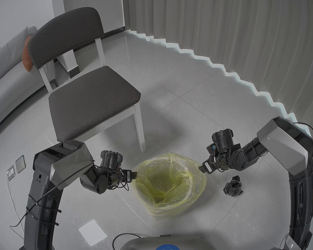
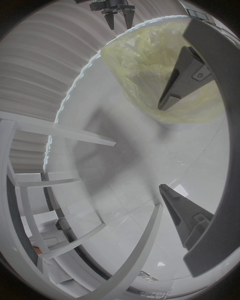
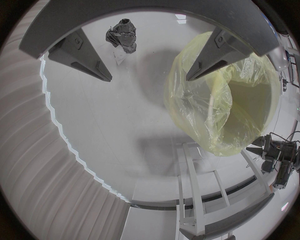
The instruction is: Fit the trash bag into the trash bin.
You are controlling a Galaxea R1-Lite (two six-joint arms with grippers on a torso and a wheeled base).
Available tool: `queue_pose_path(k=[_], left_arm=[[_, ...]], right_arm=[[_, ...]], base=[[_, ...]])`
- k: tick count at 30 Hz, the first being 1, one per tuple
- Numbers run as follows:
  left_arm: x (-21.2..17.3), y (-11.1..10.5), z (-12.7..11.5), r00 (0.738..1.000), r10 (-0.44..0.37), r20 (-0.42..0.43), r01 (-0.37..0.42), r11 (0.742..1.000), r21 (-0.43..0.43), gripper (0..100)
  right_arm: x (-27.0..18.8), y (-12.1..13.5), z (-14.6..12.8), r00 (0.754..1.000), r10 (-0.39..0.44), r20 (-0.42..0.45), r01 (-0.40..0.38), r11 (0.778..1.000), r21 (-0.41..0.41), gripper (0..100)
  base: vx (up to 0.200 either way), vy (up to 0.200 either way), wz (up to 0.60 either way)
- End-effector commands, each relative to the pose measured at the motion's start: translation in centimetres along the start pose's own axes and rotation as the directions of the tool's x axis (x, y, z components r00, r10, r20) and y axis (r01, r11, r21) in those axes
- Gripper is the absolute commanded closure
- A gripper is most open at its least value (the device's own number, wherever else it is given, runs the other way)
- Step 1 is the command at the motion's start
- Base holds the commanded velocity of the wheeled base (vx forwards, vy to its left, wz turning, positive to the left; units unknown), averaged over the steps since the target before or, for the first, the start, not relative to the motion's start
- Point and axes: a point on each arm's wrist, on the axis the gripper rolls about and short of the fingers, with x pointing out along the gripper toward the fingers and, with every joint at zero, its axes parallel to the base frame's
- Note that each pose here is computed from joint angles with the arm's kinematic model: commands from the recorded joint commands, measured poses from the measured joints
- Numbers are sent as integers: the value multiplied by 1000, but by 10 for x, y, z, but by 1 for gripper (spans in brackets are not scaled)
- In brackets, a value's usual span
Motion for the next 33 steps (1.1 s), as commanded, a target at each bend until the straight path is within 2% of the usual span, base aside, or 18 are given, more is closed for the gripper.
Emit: queue_pose_path(k=[1, 4, 15, 16, 22, 33], left_arm=[[-1, 3, 2, 1000, 5, 5, -5, 1000, -6, 0], [-13, 12, 10, 1000, 20, 20, -19, 1000, -22, 0], [-32, 15, 20, 998, 20, 52, -18, 999, -34, 0], [-40, 14, 27, 997, 18, 71, -15, 999, -38, 0], [-50, 9, 33, 996, 7, 83, -5, 1000, -30, 0], [-51, 9, 27, 998, 7, 64, -5, 1000, -30, 0]], right_arm=[[2, 1, -3, 1000, 3, -10, -3, 1000, -1, 0], [1, 5, -6, 1000, 18, -21, -18, 1000, -11, 0], [9, 11, -16, 998, 31, -57, -34, 998, -48, 0], [23, 13, -25, 996, 33, -81, -39, 997, -65, 0], [44, 21, -38, 993, 33, -113, -43, 995, -86, 0], [52, 38, -31, 989, 56, -135, -74, 989, -130, 0]], base=[[0, 0, 0], [0, 0, 0], [0, 0, 0], [0, 0, 0], [0, 0, 0], [0, 0, 0]])
